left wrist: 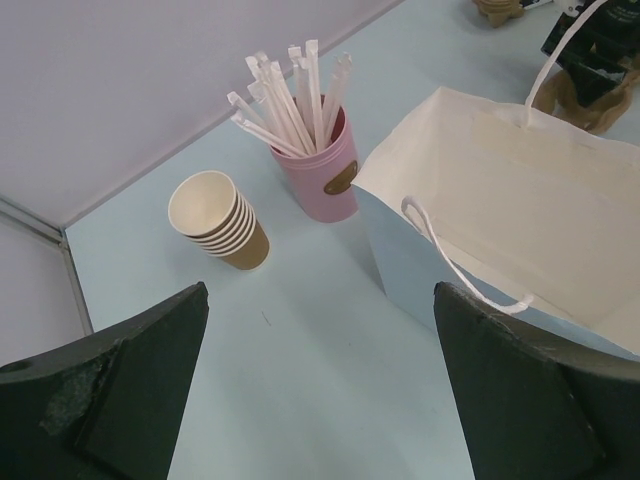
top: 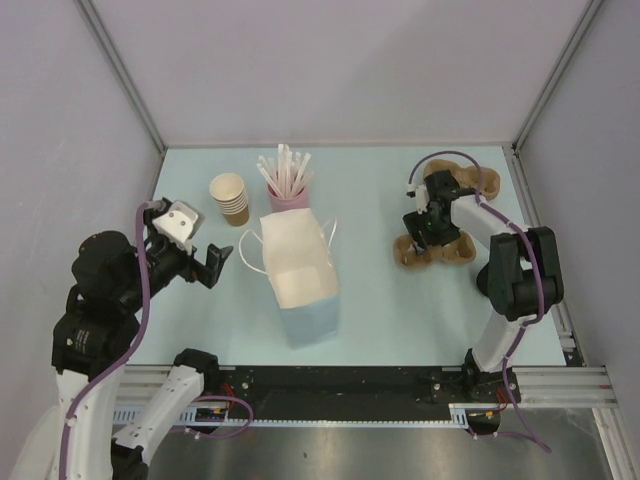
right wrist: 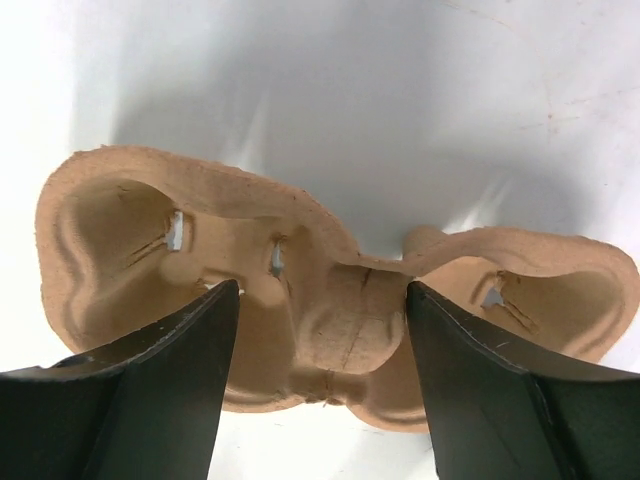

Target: Pack the takeout coffee

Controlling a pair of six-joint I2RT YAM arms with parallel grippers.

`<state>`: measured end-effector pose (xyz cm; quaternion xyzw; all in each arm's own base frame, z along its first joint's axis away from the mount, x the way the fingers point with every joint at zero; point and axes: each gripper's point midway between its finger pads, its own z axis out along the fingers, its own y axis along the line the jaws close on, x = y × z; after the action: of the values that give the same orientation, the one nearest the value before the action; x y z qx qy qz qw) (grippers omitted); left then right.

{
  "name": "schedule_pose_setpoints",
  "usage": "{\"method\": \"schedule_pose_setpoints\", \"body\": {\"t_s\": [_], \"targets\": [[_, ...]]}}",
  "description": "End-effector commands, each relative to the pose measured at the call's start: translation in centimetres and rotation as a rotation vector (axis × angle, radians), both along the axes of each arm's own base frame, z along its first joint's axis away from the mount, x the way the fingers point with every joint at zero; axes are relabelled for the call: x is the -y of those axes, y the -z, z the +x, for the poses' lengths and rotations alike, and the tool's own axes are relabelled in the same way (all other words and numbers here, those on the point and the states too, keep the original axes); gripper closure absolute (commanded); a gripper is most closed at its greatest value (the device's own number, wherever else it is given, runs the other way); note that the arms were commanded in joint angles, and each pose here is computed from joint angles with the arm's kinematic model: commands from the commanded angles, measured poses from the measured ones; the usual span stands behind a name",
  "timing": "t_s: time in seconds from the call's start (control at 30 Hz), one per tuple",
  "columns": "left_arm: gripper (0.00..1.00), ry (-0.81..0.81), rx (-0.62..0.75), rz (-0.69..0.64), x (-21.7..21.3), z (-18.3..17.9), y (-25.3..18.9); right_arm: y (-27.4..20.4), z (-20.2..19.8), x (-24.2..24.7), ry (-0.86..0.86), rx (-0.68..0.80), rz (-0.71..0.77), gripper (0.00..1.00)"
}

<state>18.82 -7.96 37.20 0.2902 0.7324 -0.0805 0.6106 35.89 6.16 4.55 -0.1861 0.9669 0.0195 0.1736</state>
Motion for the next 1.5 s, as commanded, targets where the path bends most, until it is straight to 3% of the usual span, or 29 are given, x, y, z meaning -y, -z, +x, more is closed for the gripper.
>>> {"method": "schedule_pose_setpoints", "body": {"t_s": [0.0, 0.53, 1.47], "targets": [[0.01, -0.03, 0.025, -0.024, -0.4, 0.0, -0.2, -2.1, 1.0, 0.6, 0.055, 0.08, -0.061, 0.28], [0.01, -0.03, 0.035, -0.068, -0.6, -0.6, 0.0, -2.7, 0.1, 2.1, 0.101, 0.042, 0.053, 0.34], [0.01, -0.034, 0.01, -0.098, -0.6, -0.4, 1.3, 0.0, -0.8, 2.7, 0.09, -0.035, 0.027, 0.44]]}}
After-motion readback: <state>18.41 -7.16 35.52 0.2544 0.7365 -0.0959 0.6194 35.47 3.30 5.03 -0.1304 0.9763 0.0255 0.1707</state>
